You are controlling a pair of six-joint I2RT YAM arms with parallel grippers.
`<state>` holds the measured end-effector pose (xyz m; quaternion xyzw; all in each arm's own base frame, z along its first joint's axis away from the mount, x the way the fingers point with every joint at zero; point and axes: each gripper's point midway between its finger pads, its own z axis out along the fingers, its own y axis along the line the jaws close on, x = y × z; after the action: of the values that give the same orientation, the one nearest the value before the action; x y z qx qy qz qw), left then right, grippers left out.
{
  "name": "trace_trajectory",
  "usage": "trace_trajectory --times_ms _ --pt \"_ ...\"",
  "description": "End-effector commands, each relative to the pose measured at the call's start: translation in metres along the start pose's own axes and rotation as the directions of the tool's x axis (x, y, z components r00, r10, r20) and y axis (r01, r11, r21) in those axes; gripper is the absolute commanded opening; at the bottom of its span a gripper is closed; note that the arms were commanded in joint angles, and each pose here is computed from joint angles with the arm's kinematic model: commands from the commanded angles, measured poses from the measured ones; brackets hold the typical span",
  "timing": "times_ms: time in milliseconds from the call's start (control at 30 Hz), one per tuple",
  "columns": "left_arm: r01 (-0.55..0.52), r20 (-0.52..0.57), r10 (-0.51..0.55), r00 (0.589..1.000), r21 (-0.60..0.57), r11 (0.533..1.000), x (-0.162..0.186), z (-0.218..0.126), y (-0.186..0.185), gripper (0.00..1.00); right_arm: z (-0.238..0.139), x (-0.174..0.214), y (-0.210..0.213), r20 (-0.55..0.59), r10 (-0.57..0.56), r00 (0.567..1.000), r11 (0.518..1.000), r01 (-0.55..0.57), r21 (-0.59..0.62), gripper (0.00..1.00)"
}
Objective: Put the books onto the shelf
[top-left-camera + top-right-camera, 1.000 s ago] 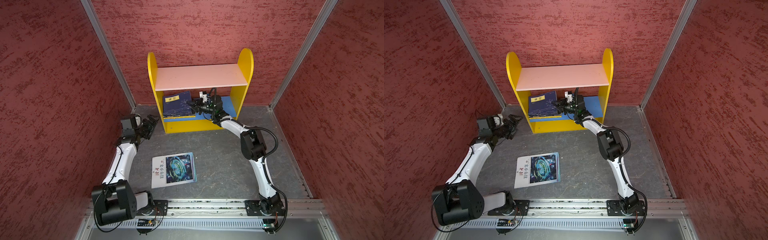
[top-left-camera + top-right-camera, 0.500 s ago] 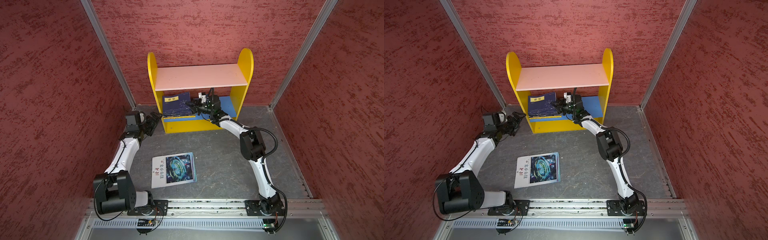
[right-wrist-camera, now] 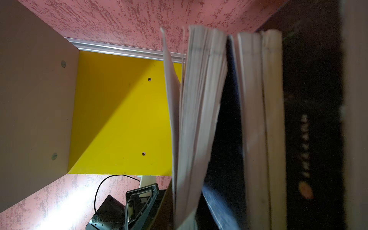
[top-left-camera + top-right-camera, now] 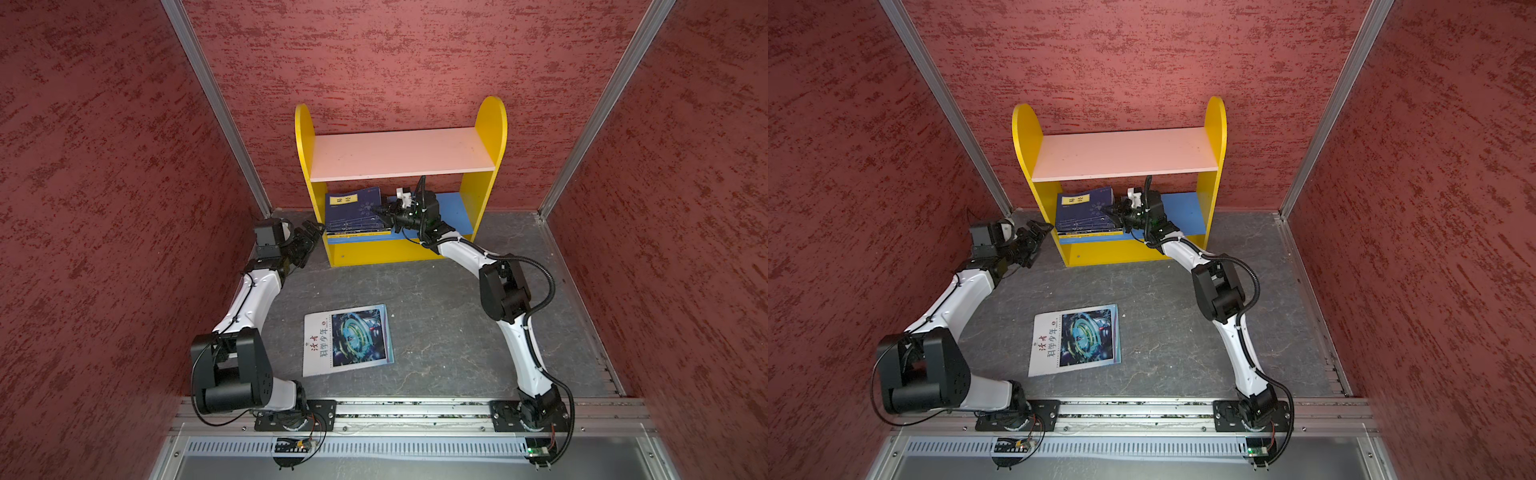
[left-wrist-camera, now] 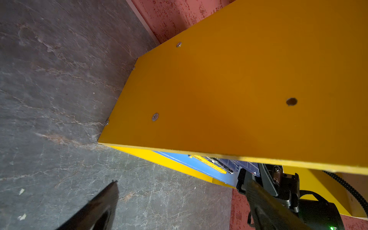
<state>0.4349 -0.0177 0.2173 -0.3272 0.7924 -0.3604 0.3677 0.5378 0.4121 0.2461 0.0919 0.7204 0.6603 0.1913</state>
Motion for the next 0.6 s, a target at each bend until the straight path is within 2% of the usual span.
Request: trace_trajectory --times_ms 0,333,567 --pt "-0.039 0.038 0.039 0.999 0.018 0.999 -0.009 0.007 -0.012 0.99 0.001 0.006 0.018 -0.003 -0.047 0.999 0.999 0.047 -0.022 0.15" --pt "-0.054 0.048 0.056 0.997 -0.041 0.998 -0.009 0.037 -0.018 0.99 0.002 0.007 0.007 -0.01 -0.072 0.997 0.997 0.072 0.042 0.15" --pt "-0.04 0.064 0.049 0.997 -0.134 0.99 -0.003 0.051 -0.001 0.99 0.001 0.008 0.003 -0.022 -0.083 0.996 0.994 0.084 0.063 0.17"
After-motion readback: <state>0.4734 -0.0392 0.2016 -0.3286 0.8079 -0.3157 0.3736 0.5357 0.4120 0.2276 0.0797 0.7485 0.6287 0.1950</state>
